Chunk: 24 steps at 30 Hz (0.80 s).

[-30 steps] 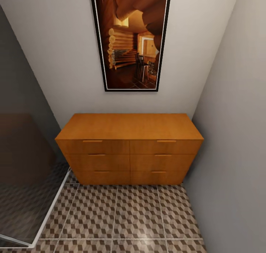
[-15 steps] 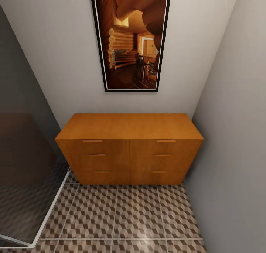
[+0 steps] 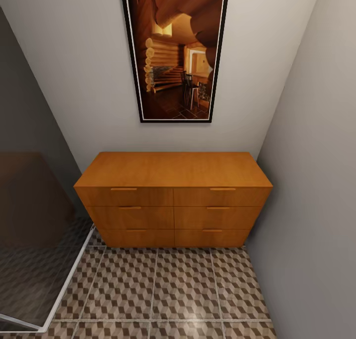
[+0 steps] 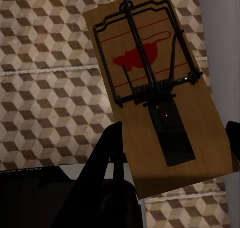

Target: Take the four mousetraps from the cabinet in the bathroom and place them on the bathroom floor. Make sure all four end up on the same floor surface, and ensure that at least two of them are either under or directly next to the same bathroom sink.

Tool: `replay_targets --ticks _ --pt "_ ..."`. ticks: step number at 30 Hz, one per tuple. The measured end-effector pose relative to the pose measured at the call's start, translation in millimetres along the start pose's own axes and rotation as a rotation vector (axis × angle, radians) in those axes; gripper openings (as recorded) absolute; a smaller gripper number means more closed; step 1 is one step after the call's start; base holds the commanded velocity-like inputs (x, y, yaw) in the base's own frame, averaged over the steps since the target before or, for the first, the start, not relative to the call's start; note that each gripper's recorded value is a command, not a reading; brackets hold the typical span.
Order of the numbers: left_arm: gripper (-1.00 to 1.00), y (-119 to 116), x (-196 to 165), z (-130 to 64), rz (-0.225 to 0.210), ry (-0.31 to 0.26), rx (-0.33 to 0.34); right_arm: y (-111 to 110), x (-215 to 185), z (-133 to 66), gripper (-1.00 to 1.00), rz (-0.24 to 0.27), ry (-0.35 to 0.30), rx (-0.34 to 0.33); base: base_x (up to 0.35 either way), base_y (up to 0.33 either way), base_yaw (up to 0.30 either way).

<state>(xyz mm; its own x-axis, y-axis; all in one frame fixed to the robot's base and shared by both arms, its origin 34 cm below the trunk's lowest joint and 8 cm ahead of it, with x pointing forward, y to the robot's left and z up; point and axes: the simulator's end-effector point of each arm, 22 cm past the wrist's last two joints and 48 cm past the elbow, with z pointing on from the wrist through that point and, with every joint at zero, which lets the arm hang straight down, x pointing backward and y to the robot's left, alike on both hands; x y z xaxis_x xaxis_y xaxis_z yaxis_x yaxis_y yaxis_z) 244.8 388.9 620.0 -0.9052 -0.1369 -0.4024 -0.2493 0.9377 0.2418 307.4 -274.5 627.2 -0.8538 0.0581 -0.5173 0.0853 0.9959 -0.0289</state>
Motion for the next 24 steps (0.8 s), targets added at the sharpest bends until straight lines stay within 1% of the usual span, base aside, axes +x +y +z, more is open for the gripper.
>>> replay_targets --ticks 24 --pt "-1.0 0.0 0.0 0.0 0.001 0.0 0.0 -0.5 -0.1 0.0 -1.0 0.002 0.0 0.002 0.0 0.0 0.0"
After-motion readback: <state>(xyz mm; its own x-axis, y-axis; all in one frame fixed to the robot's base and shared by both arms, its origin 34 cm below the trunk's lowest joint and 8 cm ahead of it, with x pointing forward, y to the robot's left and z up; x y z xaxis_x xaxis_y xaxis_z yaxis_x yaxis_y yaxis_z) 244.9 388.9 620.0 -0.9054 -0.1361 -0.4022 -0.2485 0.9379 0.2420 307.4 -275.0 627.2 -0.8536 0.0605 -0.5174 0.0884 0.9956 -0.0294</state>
